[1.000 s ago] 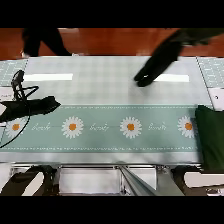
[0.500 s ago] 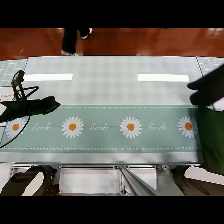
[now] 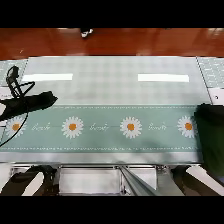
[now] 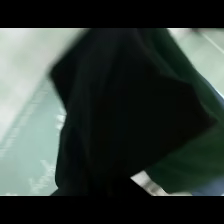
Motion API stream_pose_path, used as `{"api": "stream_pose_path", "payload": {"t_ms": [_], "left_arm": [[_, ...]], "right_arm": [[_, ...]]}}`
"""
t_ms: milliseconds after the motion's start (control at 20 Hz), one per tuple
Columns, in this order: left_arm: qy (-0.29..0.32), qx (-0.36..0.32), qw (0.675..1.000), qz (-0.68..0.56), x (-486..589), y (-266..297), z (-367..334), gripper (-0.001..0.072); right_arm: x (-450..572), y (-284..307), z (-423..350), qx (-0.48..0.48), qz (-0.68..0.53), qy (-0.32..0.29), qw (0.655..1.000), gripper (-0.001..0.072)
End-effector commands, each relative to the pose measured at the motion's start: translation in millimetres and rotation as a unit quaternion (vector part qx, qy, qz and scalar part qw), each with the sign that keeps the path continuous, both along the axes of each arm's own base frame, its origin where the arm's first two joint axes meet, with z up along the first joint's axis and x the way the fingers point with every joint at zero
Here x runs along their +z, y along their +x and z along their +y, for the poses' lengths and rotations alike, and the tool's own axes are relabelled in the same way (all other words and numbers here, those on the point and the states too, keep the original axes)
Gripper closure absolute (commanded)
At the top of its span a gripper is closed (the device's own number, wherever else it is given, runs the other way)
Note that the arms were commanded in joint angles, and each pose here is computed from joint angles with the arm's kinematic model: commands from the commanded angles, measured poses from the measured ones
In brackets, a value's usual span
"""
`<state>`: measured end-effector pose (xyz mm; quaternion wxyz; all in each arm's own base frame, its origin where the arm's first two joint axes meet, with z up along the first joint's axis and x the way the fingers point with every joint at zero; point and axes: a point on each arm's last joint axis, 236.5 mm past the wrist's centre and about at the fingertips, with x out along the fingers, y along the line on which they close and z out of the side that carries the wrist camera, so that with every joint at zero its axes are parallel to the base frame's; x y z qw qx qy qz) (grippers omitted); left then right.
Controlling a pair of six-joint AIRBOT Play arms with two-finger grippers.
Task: Fold the shirts.
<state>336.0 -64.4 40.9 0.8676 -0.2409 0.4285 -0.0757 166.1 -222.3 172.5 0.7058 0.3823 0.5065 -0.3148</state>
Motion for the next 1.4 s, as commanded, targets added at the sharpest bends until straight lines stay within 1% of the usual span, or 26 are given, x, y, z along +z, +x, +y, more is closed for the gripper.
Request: {"api": "stream_pose_path", "payload": {"t_ms": [0, 50, 100, 150, 350, 400, 450, 550, 600, 650, 750, 850, 900, 1000, 1050, 1100, 1200, 1250, 1350], "left_arm": [[0.006, 0.022, 0.999, -0.034, 9.5, 14.5, 9.2, 0.0685], [0.007, 0.025, 0.999, -0.039, 11.0, 16.6, 10.5, 0.0685], [0.008, 0.028, 0.999, -0.043, 12.3, 18.2, 11.6, 0.0685], [0.009, 0.032, 0.998, -0.049, 14.0, 20.4, 13.1, 0.0685], [0.020, 0.069, 0.991, -0.112, 38.0, 43.2, 29.7, 0.0685], [0.024, 0.079, 0.987, -0.137, 51.3, 51.2, 35.0, 0.0685], [0.030, 0.085, 0.982, -0.164, 69.1, 59.2, 39.3, 0.0686], [0.035, 0.084, 0.975, -0.205, 108.6, 73.7, 41.4, 0.0686], [0.034, 0.079, 0.972, -0.219, 128.7, 80.9, 39.9, 0.0686], [0.033, 0.069, 0.970, -0.231, 151.6, 89.0, 35.8, 0.0686], [0.026, 0.033, 0.970, -0.238, 190.5, 105.2, 19.0, 0.0686], [0.020, -0.026, 0.974, -0.225, 214.2, 119.5, -12.8, 0.0686], [0.018, -0.066, 0.977, -0.204, 215.1, 123.1, -34.5, 0.0686], [0.025, -0.138, 0.980, -0.144, 191.7, 121.2, -71.4, 0.0687], [0.034, -0.166, 0.980, -0.101, 167.1, 114.4, -84.7, 0.0687], [0.051, -0.180, 0.981, -0.051, 137.7, 103.9, -90.0, 0.0687], [0.099, -0.177, 0.979, 0.026, 82.1, 81.9, -83.1, 0.0686], [0.113, -0.174, 0.977, 0.055, 57.8, 70.0, -75.0, 0.0686], [0.124, -0.159, 0.976, 0.086, 17.9, 53.4, -57.2, 0.0686]], "right_arm": [[-42.6, -90.4, 11.3, -0.102, 0.124, 0.009, 0.987, 0.0684], [-52.4, -103.4, 16.1, -0.120, 0.149, 0.017, 0.981, 0.0595], [-62.1, -110.7, 21.8, -0.128, 0.165, 0.028, 0.978, 0.0341], [-68.5, -111.8, 25.9, -0.126, 0.170, 0.038, 0.977, 0.0295], [-74.3, -105.2, 25.4, -0.131, 0.161, 0.051, 0.977, 0.0303], [-76.3, -89.9, 27.2, -0.121, 0.133, 0.064, 0.982, 0.0329], [-76.4, -67.5, 28.8, -0.109, 0.091, 0.079, 0.987, 0.0412], [-62.6, -3.0, 28.0, -0.082, -0.038, 0.103, 0.991, 0.0629], [-47.1, 34.7, 28.9, -0.052, -0.110, 0.100, 0.988, 0.0685], [-26.2, 76.2, 33.3, -0.016, -0.181, 0.085, 0.980, 0.0685], [15.0, 148.7, 58.7, 0.066, -0.277, 0.036, 0.958, 0.0685], [48.0, 208.5, 119.1, 0.178, -0.335, -0.012, 0.925, 0.0685], [54.7, 228.0, 157.8, 0.236, -0.345, -0.026, 0.908, 0.0685], [33.6, 247.4, 241.4, 0.358, -0.312, -0.047, 0.879, 0.0685], [7.1, 247.1, 276.5, 0.415, -0.266, -0.063, 0.868, 0.0685], [-19.9, 243.3, 299.4, 0.457, -0.216, -0.082, 0.859, 0.0685], [-72.1, 234.2, 318.6, 0.514, -0.111, -0.130, 0.841, 0.0686], [-95.9, 228.8, 319.8, 0.533, -0.062, -0.143, 0.832, 0.0686], [-128.6, 231.8, 322.5, 0.542, -0.021, -0.136, 0.829, 0.0686]]}}
